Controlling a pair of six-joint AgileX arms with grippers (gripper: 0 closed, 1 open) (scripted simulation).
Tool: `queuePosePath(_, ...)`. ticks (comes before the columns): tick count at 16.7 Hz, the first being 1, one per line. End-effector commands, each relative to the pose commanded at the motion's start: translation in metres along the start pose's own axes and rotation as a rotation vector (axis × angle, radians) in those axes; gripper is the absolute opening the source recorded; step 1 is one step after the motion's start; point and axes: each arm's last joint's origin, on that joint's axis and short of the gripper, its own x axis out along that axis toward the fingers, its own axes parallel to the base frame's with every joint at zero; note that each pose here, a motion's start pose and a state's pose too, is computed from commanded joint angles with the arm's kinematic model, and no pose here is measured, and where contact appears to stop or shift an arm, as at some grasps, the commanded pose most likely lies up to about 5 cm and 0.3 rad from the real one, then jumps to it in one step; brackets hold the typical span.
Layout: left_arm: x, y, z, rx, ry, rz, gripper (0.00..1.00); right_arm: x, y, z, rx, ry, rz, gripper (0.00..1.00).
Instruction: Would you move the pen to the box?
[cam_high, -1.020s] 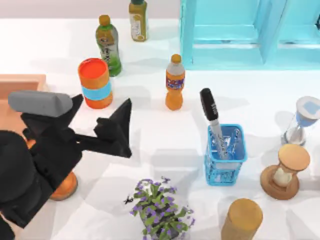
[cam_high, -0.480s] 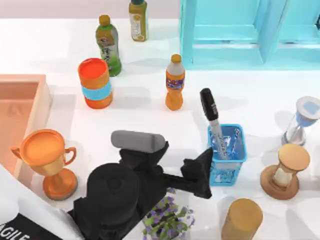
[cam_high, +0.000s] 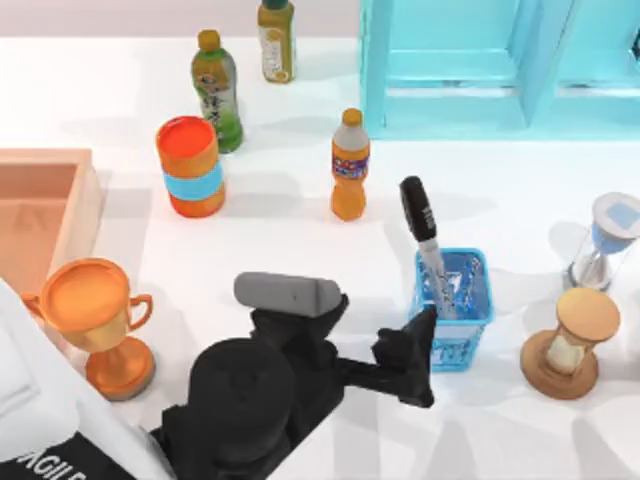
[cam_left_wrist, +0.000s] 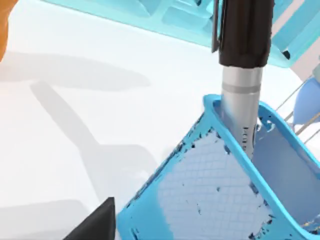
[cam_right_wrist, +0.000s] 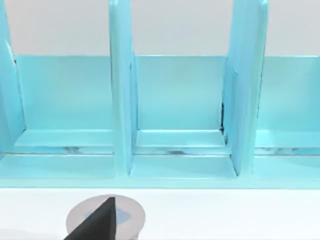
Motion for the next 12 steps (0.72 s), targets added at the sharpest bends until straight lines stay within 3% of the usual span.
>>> queuePosePath(4,0.013,0.000,0.012,0.000,-0.004,-0.002,1.00,0.000,0.000,0.000,0.000,0.000,0.000,1.00)
queuePosePath(12,0.082,-0.004,0.016,0.000,-0.001,-0.004,1.00,0.000,0.000,0.000,0.000,0.000,0.000,1.00)
